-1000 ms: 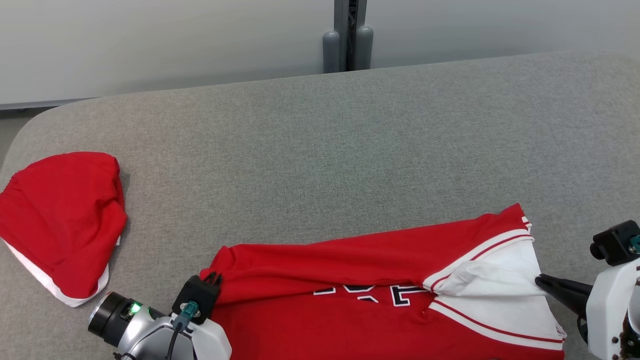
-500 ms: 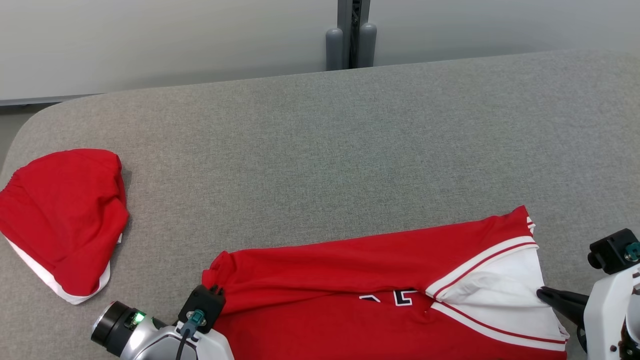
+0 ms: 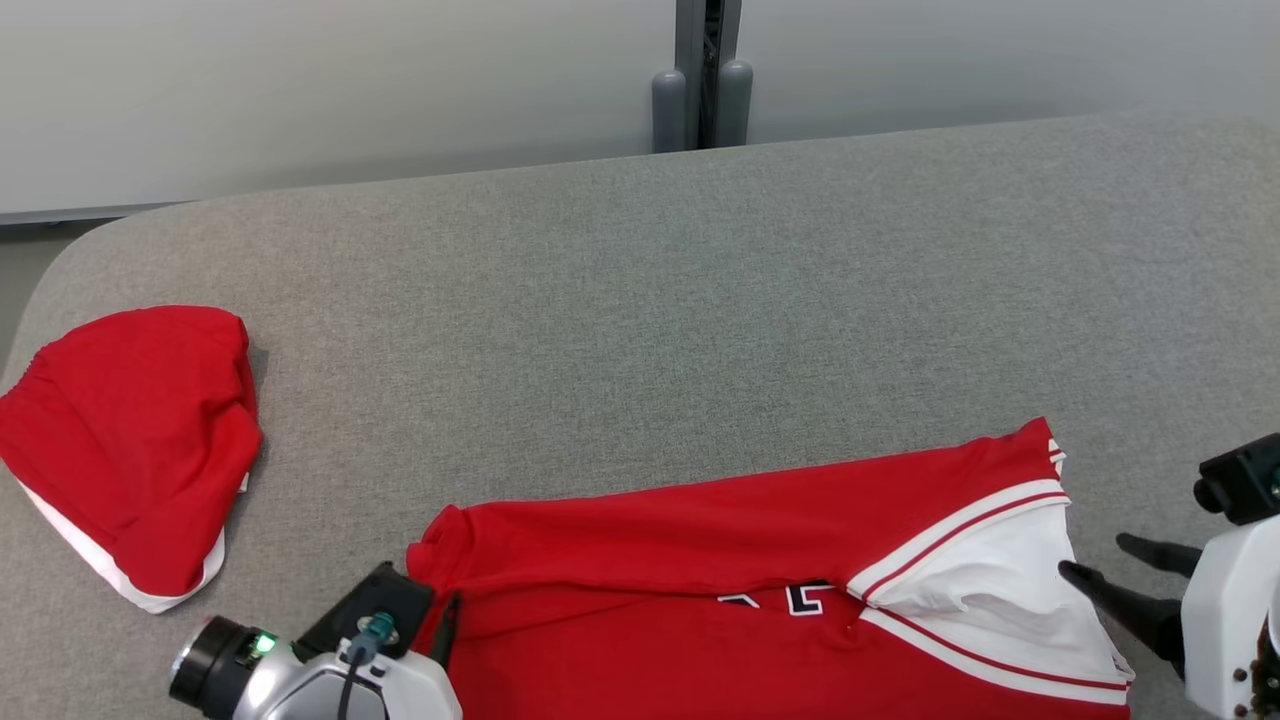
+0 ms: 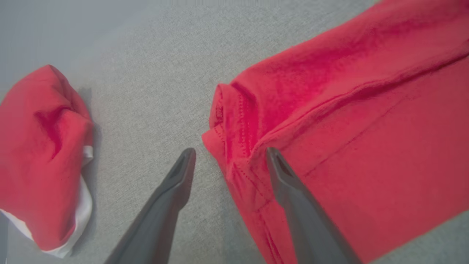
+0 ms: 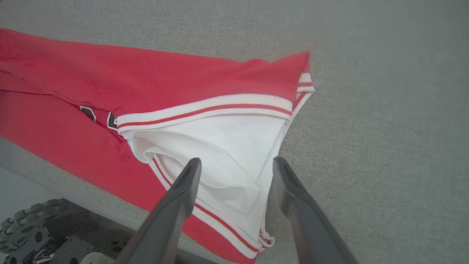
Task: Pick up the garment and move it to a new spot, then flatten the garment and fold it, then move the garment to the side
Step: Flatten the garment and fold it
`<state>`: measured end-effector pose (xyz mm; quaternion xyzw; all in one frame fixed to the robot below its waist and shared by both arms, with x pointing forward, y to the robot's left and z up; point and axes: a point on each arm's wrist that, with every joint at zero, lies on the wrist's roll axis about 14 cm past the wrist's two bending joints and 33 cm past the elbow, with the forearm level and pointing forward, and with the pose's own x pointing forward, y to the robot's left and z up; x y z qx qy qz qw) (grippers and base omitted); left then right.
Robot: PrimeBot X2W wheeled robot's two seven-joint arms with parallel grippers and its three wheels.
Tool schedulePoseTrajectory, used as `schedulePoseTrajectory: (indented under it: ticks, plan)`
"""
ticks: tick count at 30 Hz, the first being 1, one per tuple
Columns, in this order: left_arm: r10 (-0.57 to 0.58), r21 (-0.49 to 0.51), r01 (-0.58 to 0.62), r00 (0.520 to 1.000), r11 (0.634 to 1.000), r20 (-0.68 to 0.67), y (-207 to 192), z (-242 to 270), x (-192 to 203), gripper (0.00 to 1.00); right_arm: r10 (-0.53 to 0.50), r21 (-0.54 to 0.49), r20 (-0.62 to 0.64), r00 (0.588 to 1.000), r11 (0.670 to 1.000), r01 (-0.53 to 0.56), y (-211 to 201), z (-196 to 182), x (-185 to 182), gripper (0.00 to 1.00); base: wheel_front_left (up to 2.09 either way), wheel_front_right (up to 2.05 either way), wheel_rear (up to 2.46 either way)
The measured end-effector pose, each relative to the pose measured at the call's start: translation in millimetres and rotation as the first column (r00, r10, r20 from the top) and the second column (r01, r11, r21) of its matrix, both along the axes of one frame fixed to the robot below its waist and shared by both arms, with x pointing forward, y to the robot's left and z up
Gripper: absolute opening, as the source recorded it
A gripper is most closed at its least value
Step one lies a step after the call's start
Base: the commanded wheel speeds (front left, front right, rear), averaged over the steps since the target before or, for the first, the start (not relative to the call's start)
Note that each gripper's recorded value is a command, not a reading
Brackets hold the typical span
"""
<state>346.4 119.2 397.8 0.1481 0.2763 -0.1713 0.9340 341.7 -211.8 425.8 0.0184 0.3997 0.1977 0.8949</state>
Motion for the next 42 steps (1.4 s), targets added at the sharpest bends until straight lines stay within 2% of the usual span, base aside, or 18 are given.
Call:
schedulePoseTrajectory:
  ticks: [7,12,13,18,20,22,25,27,29,33,42]
  plan:
    - [0.107,-0.053,-0.101,0.988,0.993,0.112,14,29,21,1.0,-0.043,-0.001,0.144,0.989,0.999,0.043,-7,31,20,1.0,0.0,0.0,0.0]
    - [0.198,-0.146,-0.164,0.943,0.976,0.266,22,62,43,1.0,-0.081,0.014,0.316,0.945,0.997,0.081,-10,57,38,1.0,0.0,0.0,0.0]
    - [0.235,-0.195,-0.179,0.917,0.964,0.321,21,73,48,1.0,-0.11,0.05,0.408,0.906,0.994,0.098,-8,72,48,1.0,0.0,0.0,0.0]
    - [0.347,-0.353,-0.189,0.815,0.916,0.463,21,103,58,1.0,-0.235,0.175,0.634,0.736,0.972,0.16,-14,112,64,1.0,0.0,0.0,0.0]
    - [0.38,-0.402,-0.184,0.785,0.897,0.489,21,109,59,1.0,-0.302,0.244,0.668,0.68,0.952,0.184,-15,117,64,1.0,0.0,0.0,0.0]
    - [0.439,-0.443,-0.223,0.763,0.868,0.474,29,108,62,1.0,-0.391,0.343,0.672,0.628,0.917,0.204,-13,119,63,1.0,0.0,0.0,0.0]
    - [0.491,-0.483,-0.236,0.705,0.843,0.512,37,127,67,1.0,-0.435,0.386,0.685,0.584,0.897,0.215,-14,116,59,1.0,0.0,0.0,0.0]
    - [0.513,-0.509,-0.233,0.678,0.829,0.526,37,136,66,1.0,-0.441,0.382,0.686,0.579,0.895,0.229,-15,109,57,1.0,0.0,0.0,0.0]
    - [0.52,-0.507,-0.246,0.681,0.826,0.516,37,130,60,1.0,-0.447,0.379,0.675,0.587,0.893,0.245,-14,98,54,1.0,0.0,0.0,0.0]
    - [0.509,-0.5,-0.254,0.716,0.828,0.477,32,112,53,1.0,-0.456,0.375,0.65,0.608,0.888,0.265,-11,83,51,1.0,0.0,0.0,0.0]
    - [0.484,-0.487,-0.235,0.729,0.841,0.484,34,109,53,1.0,-0.448,0.359,0.626,0.638,0.892,0.274,-10,70,50,1.0,0.0,0.0,0.0]
